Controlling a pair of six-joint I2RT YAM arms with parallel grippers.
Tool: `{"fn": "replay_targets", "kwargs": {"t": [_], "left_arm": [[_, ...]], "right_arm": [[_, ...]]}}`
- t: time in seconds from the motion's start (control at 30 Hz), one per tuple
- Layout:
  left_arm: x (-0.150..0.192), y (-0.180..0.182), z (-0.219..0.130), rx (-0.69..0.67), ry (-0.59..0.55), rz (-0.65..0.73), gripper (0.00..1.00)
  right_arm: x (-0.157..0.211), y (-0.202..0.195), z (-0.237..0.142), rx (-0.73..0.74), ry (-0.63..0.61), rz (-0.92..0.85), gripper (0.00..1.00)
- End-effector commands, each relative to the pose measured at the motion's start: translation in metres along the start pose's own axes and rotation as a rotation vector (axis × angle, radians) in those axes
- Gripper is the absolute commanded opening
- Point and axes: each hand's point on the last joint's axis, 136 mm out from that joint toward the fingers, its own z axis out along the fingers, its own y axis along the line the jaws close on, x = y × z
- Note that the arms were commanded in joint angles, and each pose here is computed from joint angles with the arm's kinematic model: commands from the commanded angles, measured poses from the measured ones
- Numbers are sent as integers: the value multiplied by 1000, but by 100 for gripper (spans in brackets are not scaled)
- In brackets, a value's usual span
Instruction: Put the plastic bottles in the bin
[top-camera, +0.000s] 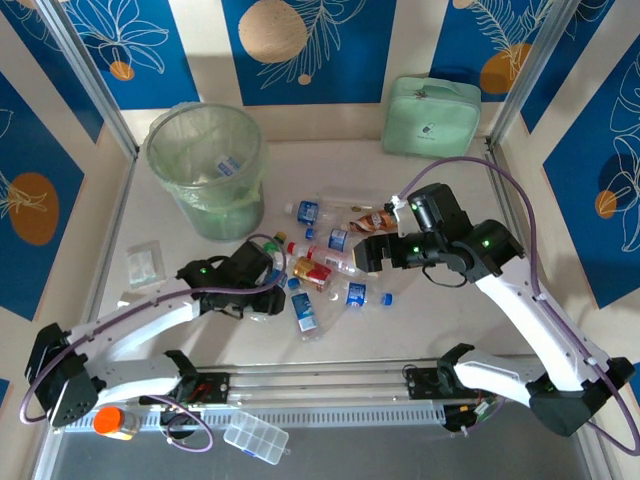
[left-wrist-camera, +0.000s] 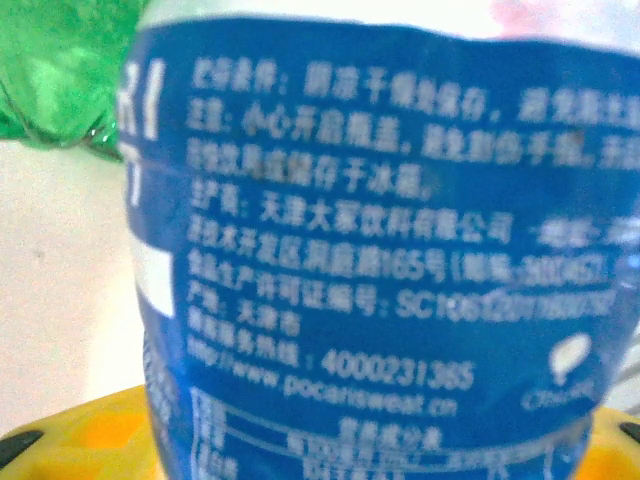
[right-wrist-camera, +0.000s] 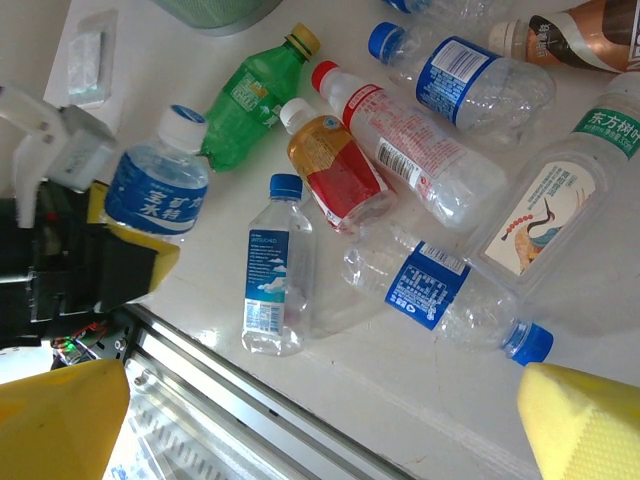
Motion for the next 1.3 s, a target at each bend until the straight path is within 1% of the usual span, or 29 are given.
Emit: {"fn": "replay_targets", "kwargs": {"t": [0.0, 0.27, 0.43, 0.5, 0.57, 0.67, 0.73, 0.8, 0.83, 0.87, 0.93, 1.03, 1.13, 1.2, 1.27], "left_arm": [[-11, -15, -25, 67, -44, 51, 41], [-59, -41, -81, 108, -220, 141, 40], [-100, -53, -119, 121, -335, 144, 39], [-119, -58, -136, 148, -384, 119, 40], [-142, -71, -157, 238, -434, 94, 40], [-175, -78, -183, 297, -489, 59, 40], [-197, -68, -195, 300, -520, -5, 37], [-220, -48, -203, 320, -553, -126, 33], [-231, -37, -207, 318, -577, -189, 33], [-240, -22, -210, 293, -599, -251, 32], [-257, -2, -213, 250, -633, -324, 31], [-278, 35, -209, 146, -659, -469, 32], [-298, 60, -207, 84, -693, -582, 35], [-305, 78, -200, 18, -695, -673, 35], [-308, 91, -193, -46, -672, -756, 35]], "right_arm": [[-9, 8, -4, -37, -24, -20, 100], [-12, 9, -3, -39, -28, -16, 100], [-12, 8, -2, -33, -26, -13, 100], [-11, 7, -3, -30, -27, -12, 100], [-11, 5, -4, -23, -30, -12, 100], [-11, 3, -6, -17, -37, -9, 100], [-13, 2, -8, -14, -43, -5, 100], [-13, 2, -10, -11, -48, -2, 100], [-13, 2, -11, -12, -50, -1, 100], [-13, 2, -11, -11, -51, 1, 100], [-13, 1, -12, -10, -49, 6, 100], [-13, 2, -12, -12, -40, 14, 100], [-11, 3, -12, -11, -31, 19, 100], [-10, 2, -13, -6, -28, 23, 100], [-8, 1, -14, -4, -25, 26, 100]]}}
